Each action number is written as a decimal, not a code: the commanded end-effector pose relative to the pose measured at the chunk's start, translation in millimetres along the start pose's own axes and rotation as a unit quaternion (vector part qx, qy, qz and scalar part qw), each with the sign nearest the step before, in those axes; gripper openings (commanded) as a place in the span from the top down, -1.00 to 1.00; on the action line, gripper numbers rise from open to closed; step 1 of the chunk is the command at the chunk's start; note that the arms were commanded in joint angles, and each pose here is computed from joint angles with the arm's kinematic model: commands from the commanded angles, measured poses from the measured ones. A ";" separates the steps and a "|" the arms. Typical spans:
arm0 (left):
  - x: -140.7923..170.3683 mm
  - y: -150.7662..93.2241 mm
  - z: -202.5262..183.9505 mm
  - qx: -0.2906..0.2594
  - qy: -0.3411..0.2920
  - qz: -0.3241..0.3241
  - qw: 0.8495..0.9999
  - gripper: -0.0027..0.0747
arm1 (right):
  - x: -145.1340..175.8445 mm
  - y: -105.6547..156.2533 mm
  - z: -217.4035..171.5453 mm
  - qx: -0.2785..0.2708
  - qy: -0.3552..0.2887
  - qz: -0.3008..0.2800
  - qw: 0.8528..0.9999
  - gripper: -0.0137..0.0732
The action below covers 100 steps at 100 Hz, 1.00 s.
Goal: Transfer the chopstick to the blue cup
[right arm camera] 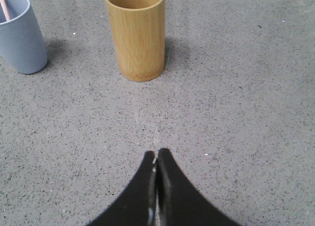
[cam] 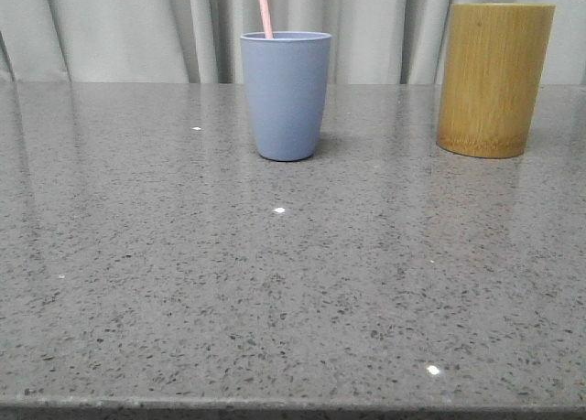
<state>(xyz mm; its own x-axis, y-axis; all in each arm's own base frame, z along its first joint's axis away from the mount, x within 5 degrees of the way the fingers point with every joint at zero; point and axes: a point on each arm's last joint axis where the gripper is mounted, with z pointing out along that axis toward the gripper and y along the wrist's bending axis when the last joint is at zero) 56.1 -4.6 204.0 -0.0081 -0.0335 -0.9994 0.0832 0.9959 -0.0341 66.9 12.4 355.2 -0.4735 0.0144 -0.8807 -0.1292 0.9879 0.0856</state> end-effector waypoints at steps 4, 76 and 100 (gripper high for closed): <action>-7.8 -0.4 -3.0 0.002 -0.060 0.001 0.998 0.98 | -11.4 -0.2 -3.6 0.004 -0.041 -0.006 0.999 0.84; -7.8 -0.4 -3.0 0.003 -0.060 -0.005 0.998 0.98 | -11.4 -0.2 -3.6 0.004 -0.041 -0.006 0.999 0.84; -7.8 -0.4 -3.0 0.003 -0.060 -0.005 0.998 0.98 | -11.5 -1.7 -3.2 0.012 -0.046 -0.015 0.999 0.84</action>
<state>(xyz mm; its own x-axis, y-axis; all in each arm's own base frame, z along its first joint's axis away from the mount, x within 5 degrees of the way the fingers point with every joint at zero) 56.1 -4.6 205.0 0.0023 -0.0323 -0.9995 0.0837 0.9960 -0.0320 67.1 12.1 354.6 -0.4747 0.0133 -0.8800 -0.1267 0.9884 0.0833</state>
